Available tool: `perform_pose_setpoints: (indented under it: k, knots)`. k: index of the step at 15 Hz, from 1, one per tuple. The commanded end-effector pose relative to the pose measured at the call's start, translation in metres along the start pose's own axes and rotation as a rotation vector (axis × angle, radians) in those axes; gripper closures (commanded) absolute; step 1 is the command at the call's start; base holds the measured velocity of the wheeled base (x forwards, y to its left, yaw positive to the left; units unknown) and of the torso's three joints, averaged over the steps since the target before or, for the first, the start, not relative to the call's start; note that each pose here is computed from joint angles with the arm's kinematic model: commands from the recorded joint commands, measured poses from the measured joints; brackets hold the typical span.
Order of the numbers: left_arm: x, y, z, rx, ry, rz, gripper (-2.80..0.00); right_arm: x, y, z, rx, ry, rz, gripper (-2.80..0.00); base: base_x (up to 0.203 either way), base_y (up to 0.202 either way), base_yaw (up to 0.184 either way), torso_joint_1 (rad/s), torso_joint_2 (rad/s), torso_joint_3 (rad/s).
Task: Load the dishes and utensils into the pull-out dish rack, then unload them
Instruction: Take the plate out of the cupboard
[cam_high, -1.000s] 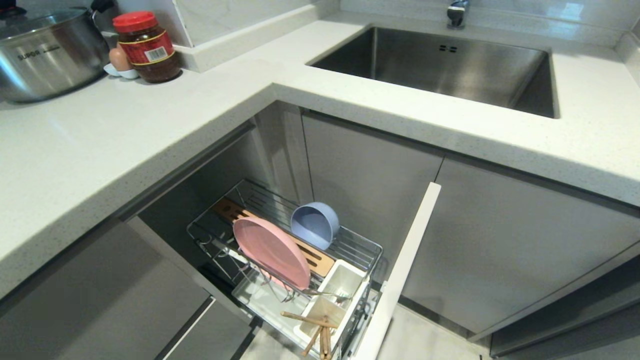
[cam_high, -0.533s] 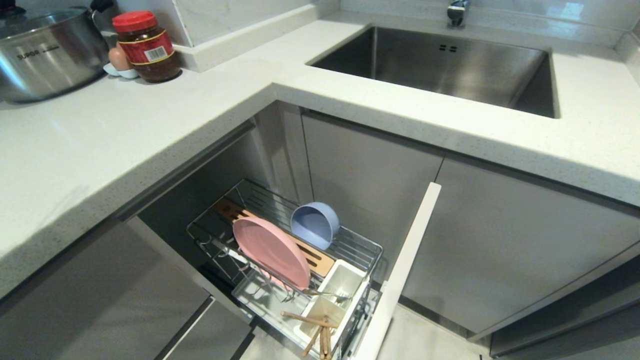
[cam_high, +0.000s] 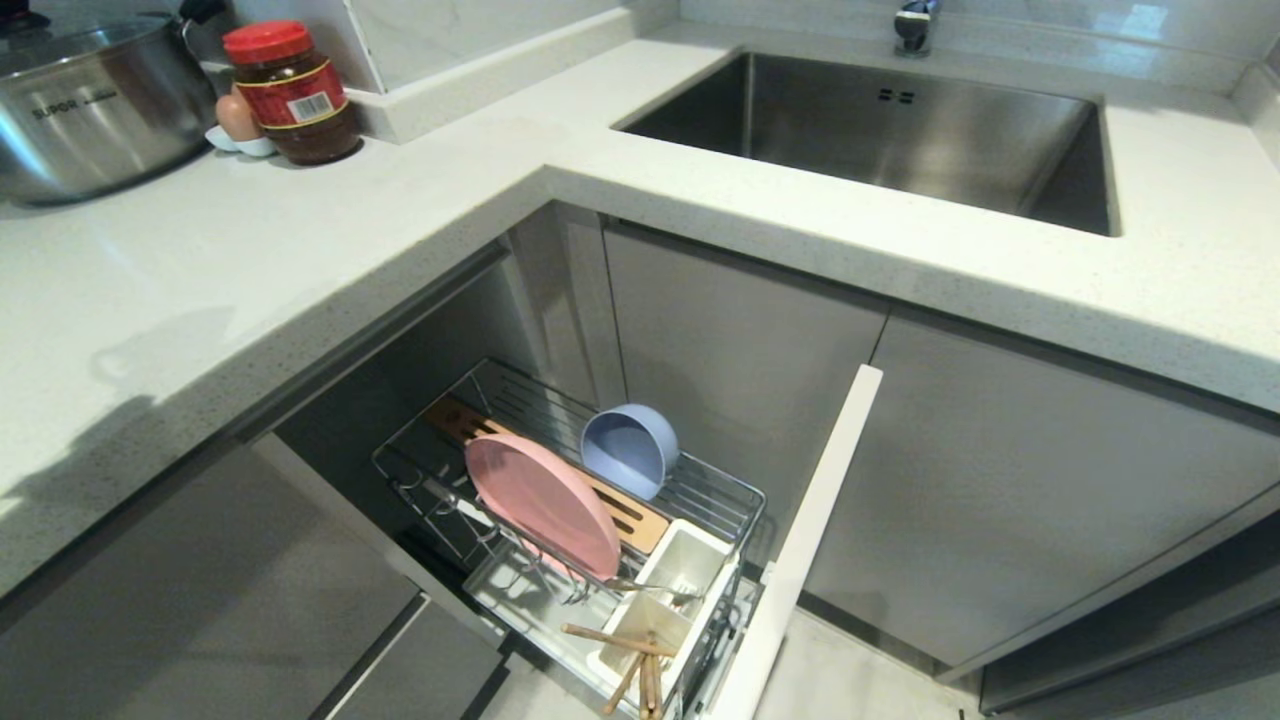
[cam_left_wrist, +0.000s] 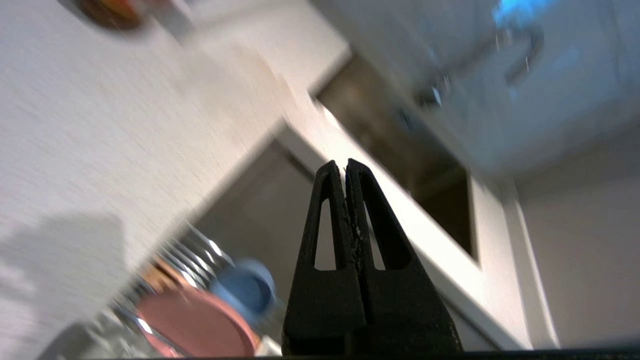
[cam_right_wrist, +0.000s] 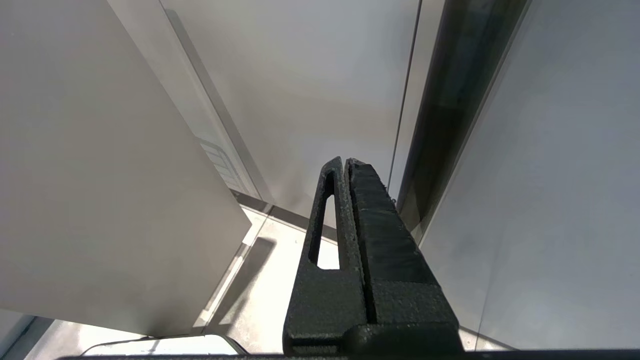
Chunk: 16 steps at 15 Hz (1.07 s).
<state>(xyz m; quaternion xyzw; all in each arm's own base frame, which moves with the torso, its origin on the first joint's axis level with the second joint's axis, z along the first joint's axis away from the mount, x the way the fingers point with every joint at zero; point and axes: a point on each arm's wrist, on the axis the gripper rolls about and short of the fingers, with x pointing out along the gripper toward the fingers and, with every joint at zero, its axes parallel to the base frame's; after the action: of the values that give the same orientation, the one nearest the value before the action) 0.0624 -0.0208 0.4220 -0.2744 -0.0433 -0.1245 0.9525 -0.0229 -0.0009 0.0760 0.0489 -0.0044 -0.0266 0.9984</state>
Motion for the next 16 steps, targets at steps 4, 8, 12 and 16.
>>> perform_pose_setpoints:
  k: [4, 8, 12, 16]
  knots:
    - [0.059, -0.022, -0.078, 0.008, 0.384, 0.007, 0.00, 0.000, 0.000, 0.000, 0.001, -0.003, 0.000, 0.00, 0.000, 0.000, 0.000, 0.000, 0.00, 0.000]
    - [0.081, -0.021, -0.129, 0.040, 0.594, 0.164, 0.00, 0.000, 0.000, 0.000, 0.001, -0.003, 0.000, 0.00, 0.000, 0.000, 0.000, 0.000, 0.00, 0.000]
    - [0.109, -0.026, -0.175, 0.069, 0.647, 0.310, 0.00, 0.000, 0.000, 0.000, 0.001, -0.003, 0.000, 0.00, 0.000, 0.000, 0.000, 0.000, 0.00, 0.000]
    - [0.129, -0.025, -0.206, 0.093, 0.618, 0.449, -2.80, 0.000, 0.000, 0.000, 0.001, -0.003, 0.000, 0.00, 0.000, 0.000, 0.000, 0.000, 0.00, 0.000]
